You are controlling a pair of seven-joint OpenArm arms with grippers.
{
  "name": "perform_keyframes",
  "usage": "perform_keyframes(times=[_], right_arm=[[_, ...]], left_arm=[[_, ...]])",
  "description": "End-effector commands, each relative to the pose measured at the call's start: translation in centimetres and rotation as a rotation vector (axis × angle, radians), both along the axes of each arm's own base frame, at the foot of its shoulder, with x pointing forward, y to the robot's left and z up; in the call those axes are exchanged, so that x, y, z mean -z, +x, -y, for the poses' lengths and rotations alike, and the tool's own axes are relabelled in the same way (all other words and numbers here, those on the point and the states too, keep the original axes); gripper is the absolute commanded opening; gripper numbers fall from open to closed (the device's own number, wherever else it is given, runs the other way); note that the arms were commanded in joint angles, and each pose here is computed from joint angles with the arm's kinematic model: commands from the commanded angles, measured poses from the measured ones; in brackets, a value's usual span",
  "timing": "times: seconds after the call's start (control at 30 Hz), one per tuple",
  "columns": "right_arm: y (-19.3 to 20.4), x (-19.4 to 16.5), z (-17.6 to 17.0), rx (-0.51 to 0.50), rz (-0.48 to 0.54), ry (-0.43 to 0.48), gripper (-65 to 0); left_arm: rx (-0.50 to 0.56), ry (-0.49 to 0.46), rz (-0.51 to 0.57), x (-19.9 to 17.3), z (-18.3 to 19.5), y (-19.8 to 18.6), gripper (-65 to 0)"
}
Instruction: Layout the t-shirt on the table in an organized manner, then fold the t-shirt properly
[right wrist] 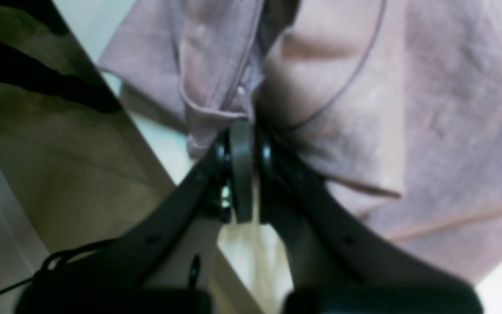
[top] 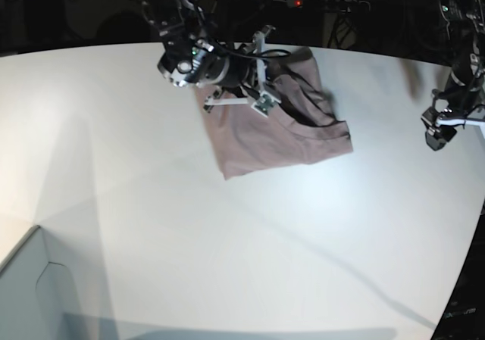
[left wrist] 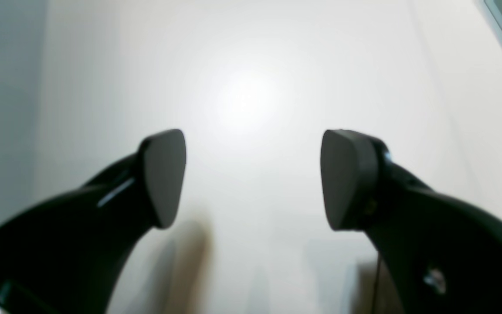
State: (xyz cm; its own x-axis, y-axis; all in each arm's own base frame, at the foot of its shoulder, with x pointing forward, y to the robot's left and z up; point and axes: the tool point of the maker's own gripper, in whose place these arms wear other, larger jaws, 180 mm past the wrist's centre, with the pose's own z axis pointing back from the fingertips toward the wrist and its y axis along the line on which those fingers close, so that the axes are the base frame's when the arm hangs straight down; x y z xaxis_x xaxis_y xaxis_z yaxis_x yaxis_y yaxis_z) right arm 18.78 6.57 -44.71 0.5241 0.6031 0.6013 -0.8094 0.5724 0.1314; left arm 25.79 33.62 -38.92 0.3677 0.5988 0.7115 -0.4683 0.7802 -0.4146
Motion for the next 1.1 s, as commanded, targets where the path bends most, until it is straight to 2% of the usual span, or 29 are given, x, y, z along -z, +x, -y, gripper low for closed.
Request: perform_keyframes(times=[0.0, 0.17, 0.4, 0.57, 0.7, 0.87, 0.93, 1.07], right_arm=[[0.3, -1.6, -1.5, -0.006, 0.035, 0.059, -65.0], [-1.9, -4.0, -4.6, -0.096, 0.075, 0.113, -65.0], [-4.9, -5.4, -8.4, -0.230, 0.085, 0.162, -65.0], [-5.4, -4.7, -8.6, -0.248, 0.064, 0.153, -64.5], [-5.1, -4.3, -8.3, -0.253, 0.062, 0.135, -52.2], [-5.5, -5.3, -8.4, -0.240, 0.076, 0.162, -31.7], [-5.4, -6.1, -7.8, -0.234, 0.105, 0.166, -27.8], [-4.6, -7.5, -5.6, -0.224, 0.174, 0.140, -27.3]], left_arm=[[-0.001, 0.025, 0.041, -1.3, -0.8, 0.5, -18.6], [-0.002, 0.024, 0.039, -1.3, -0.8, 0.5, -18.6], [-0.001, 0.025, 0.039, -1.3, -0.8, 0.5, -18.5], [0.005, 0.024, 0.023, -0.9, -0.5, -0.1, -18.3], [0.009, 0.022, 0.020, -0.8, -0.4, -0.3, -18.3], [0.050, -0.037, -0.021, -0.2, 1.9, -0.8, -17.4], [0.082, -0.077, -0.042, -0.1, 3.5, -0.9, -13.4], [0.137, -0.167, -0.057, -0.2, 7.4, -1.1, -7.2]])
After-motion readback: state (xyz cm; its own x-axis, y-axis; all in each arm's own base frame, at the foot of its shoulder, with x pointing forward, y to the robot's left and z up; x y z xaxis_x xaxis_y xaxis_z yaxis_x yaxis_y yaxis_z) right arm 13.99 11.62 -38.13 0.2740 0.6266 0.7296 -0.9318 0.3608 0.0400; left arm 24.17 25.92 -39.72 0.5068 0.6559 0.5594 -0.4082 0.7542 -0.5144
